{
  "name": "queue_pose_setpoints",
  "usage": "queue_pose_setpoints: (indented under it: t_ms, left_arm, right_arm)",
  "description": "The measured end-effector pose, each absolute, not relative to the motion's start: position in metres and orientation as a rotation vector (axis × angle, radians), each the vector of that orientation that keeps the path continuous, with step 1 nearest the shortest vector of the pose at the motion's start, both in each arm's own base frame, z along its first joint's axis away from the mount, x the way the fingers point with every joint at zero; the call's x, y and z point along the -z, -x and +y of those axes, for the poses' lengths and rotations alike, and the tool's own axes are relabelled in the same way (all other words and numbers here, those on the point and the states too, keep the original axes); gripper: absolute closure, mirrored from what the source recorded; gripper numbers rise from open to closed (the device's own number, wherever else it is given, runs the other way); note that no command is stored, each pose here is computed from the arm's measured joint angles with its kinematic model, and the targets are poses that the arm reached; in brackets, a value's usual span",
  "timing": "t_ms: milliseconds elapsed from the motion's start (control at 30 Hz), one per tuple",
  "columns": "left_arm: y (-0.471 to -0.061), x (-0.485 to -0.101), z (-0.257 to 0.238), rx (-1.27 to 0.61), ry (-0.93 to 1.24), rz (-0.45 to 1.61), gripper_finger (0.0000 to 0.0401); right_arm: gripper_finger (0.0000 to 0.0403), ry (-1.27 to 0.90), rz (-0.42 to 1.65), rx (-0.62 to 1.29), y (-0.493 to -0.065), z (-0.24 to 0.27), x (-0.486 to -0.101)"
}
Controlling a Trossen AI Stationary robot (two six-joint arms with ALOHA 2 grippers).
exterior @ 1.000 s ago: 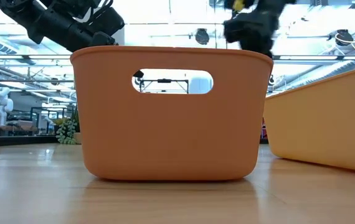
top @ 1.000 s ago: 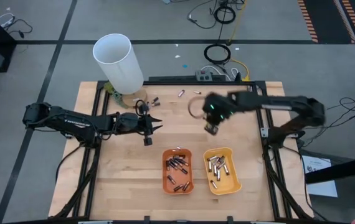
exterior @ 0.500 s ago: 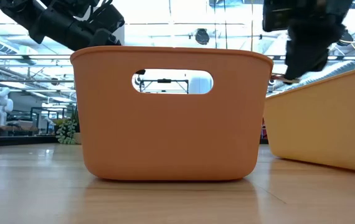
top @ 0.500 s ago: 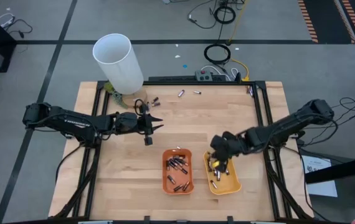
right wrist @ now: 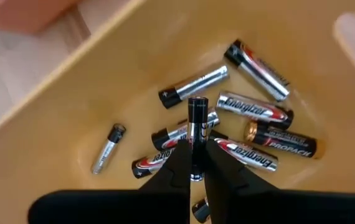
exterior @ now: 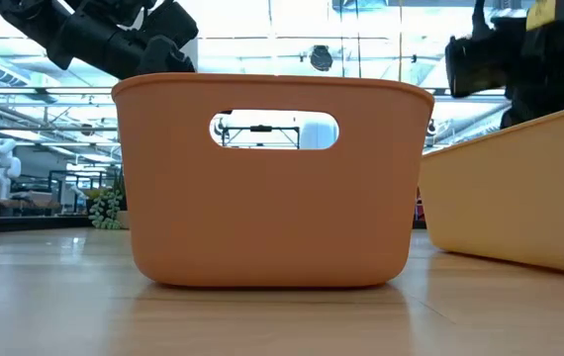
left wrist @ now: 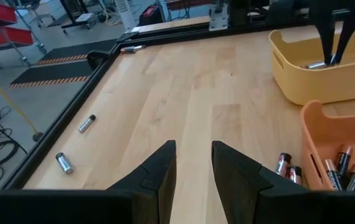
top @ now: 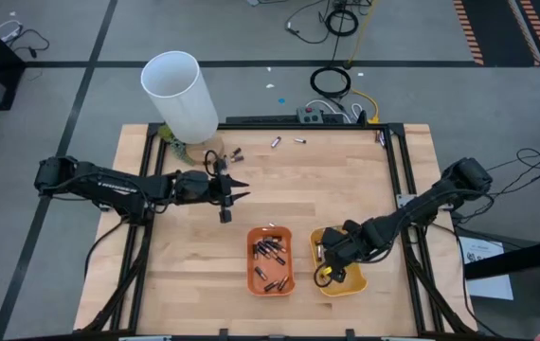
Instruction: Sort batteries
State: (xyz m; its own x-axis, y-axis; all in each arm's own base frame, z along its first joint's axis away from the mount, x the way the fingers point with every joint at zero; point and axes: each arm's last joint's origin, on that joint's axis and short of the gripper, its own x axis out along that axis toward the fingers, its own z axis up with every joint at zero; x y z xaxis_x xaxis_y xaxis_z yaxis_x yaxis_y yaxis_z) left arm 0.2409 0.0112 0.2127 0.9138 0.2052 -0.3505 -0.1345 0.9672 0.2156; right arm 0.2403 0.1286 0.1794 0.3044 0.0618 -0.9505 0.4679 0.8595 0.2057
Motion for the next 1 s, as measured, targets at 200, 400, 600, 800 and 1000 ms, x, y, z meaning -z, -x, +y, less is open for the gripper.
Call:
queue_pose_setpoints:
  t_ms: [200,400,600,800,1000]
  left_arm:
    - [-0.241,-0.213,0.011,-0.176,-0.188,0.372,0.0288]
    - [-0.246,-0.215,0.009,-0.098,-0.128,0.308,0.0288]
    - [-0.260,-0.207,0.009,-0.088,-0.116,0.259,0.0288]
    - [-0.268,-0.195,0.009,-0.088,-0.125,0.268,0.0288]
    - [-0.270,-0.195,0.009,-0.088,-0.125,0.259,0.0288]
  right_arm:
    - [0.0359,-0.502,1.261,0.278,-0.241,0.129,-0.177]
    - [0.0320,-0.488,1.263,0.269,-0.241,0.129,-0.177]
    - [0.0282,-0.476,1.288,0.240,-0.239,0.125,-0.181]
    - [0.0260,-0.522,1.271,0.203,-0.232,0.110,-0.203]
    - [0.0262,-0.468,1.150,0.264,-0.220,0.076,-0.232]
